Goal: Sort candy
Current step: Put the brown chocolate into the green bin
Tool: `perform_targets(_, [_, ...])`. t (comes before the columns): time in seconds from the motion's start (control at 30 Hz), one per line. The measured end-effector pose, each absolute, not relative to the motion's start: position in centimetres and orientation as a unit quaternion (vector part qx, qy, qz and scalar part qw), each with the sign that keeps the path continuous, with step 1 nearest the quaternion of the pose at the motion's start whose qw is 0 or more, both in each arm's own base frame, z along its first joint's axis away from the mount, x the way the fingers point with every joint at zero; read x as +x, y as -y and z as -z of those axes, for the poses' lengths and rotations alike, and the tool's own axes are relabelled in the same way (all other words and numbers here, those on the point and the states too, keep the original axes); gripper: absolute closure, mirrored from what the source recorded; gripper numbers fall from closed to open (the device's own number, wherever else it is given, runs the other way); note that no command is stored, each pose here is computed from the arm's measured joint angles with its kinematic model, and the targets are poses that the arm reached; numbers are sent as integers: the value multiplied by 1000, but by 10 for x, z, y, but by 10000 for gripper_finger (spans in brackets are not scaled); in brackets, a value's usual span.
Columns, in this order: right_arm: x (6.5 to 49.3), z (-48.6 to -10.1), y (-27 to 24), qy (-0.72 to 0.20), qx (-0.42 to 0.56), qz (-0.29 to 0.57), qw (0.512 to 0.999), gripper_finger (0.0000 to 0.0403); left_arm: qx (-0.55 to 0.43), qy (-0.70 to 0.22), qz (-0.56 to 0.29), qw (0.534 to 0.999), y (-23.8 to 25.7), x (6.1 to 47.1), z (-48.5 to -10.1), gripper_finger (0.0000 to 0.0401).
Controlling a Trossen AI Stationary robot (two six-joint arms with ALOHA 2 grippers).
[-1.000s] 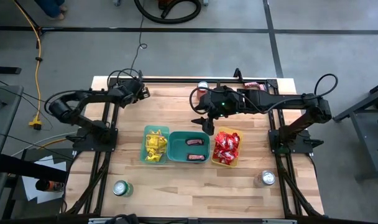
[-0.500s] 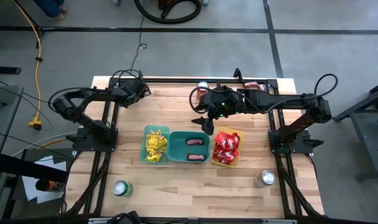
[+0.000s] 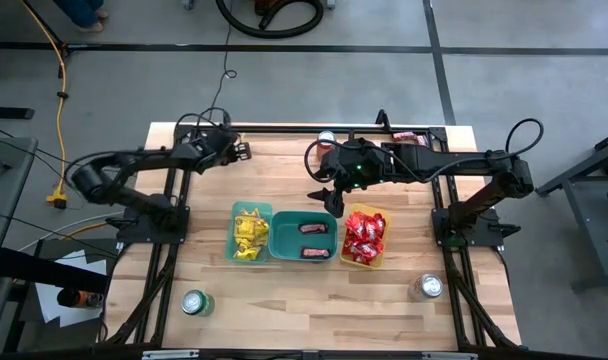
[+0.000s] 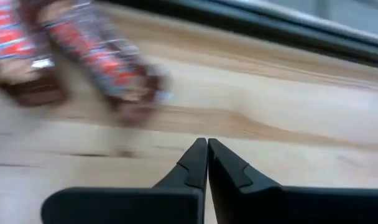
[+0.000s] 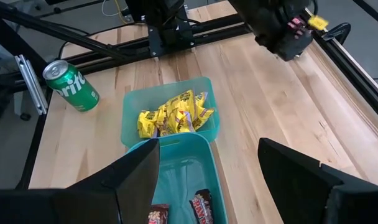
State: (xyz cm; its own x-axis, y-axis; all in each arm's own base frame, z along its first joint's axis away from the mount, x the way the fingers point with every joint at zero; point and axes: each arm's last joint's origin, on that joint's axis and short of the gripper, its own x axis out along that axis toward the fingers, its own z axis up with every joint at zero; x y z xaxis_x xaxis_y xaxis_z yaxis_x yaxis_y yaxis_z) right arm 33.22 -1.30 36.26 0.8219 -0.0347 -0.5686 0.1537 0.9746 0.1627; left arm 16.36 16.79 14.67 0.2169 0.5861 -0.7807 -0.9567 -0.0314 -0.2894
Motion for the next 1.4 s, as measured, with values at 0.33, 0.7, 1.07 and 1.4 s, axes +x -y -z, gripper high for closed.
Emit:
perform_targets(0.33, [332, -363, 13, -294, 91, 46, 950, 135, -380, -163, -490, 768, -118, 160, -211, 401])
perform_targets(0.7, [333, -363, 13, -291, 89, 46, 952, 135, -357, -158, -609, 690, -146, 149, -193, 398])
perform_targets(1.07, [333, -363, 13, -291, 90, 46, 951, 135, -387, -169, -688, 590, -178, 158, -134, 401])
perform_targets(1.4, [333, -363, 13, -291, 92, 47, 951, 135, -336, -177, -710, 594, -183, 169, -115, 401])
